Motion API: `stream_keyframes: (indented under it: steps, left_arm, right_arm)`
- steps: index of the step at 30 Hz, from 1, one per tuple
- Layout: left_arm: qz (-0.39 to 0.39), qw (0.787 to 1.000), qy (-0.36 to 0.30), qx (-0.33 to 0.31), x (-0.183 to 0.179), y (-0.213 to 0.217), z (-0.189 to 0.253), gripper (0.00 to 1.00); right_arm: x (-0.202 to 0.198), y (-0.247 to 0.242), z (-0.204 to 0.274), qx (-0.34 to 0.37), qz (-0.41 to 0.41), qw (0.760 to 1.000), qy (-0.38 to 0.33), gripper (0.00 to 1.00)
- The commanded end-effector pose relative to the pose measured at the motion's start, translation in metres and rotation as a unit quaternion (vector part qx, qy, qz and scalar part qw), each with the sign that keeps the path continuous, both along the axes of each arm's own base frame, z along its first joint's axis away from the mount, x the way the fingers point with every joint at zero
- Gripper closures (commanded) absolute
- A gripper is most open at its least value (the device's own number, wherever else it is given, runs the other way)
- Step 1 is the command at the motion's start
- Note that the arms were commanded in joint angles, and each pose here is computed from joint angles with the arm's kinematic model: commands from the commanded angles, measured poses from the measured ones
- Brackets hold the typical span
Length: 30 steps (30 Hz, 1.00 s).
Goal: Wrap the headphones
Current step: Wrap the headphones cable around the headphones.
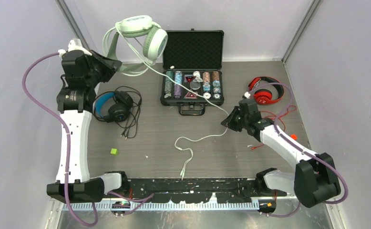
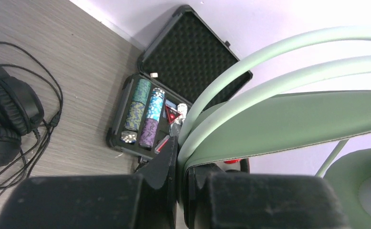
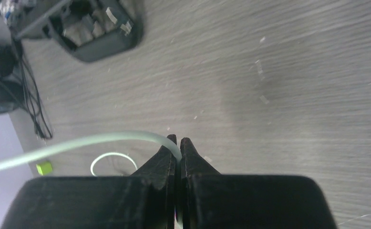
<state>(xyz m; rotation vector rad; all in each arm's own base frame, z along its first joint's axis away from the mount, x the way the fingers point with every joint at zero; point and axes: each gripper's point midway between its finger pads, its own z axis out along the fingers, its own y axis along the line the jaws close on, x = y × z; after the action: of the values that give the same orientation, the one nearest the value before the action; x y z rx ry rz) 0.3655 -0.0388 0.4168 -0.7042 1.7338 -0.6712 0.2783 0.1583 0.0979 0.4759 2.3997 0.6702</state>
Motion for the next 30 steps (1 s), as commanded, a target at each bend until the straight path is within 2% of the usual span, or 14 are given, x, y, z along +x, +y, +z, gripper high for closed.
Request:
stream_keyframes:
  steps: [1, 7, 13, 16, 19, 23, 25, 30]
  left_arm:
    - [-0.1, 0.99, -0.089, 0.036, -0.023, -0.023, 0.055, 1.0]
    - [-0.253, 0.961, -0.089, 0.069, -0.042, -0.061, 0.036, 1.0]
    - [-0.398, 0.908, -0.115, 0.059, -0.07, -0.096, 0.016, 1.0]
    - [-0.423, 0.893, -0.132, 0.076, -0.077, -0.106, 0.007, 1.0]
    - [-0.43, 0.887, -0.132, 0.102, -0.076, -0.109, -0.012, 1.0]
    - [-0.48, 0.858, -0.108, 0.147, -0.091, -0.128, -0.05, 1.0]
    - [-0.508, 0.839, -0.087, 0.176, -0.103, -0.137, -0.074, 1.0]
    - [-0.581, 0.77, -0.092, 0.248, -0.132, -0.161, -0.11, 1.0]
  right_arm:
    - [0.034, -0.025, 0.011, 0.006, -0.038, 0.999, -0.024, 1.0]
    - [0.064, -0.051, 0.025, 0.0, -0.072, 0.997, -0.039, 1.0]
    - [0.097, -0.067, 0.034, -0.002, -0.093, 0.995, -0.043, 0.99]
    - [0.113, -0.074, 0.044, 0.001, -0.103, 0.993, -0.053, 1.0]
    - [0.126, -0.079, 0.058, 0.003, -0.111, 0.992, -0.063, 1.0]
    - [0.141, -0.084, 0.081, -0.007, -0.109, 0.991, -0.077, 0.99]
    - [0.146, -0.084, 0.092, -0.015, -0.102, 0.991, -0.082, 1.0]
    - [0.151, -0.083, 0.11, -0.021, -0.089, 0.992, -0.086, 0.99]
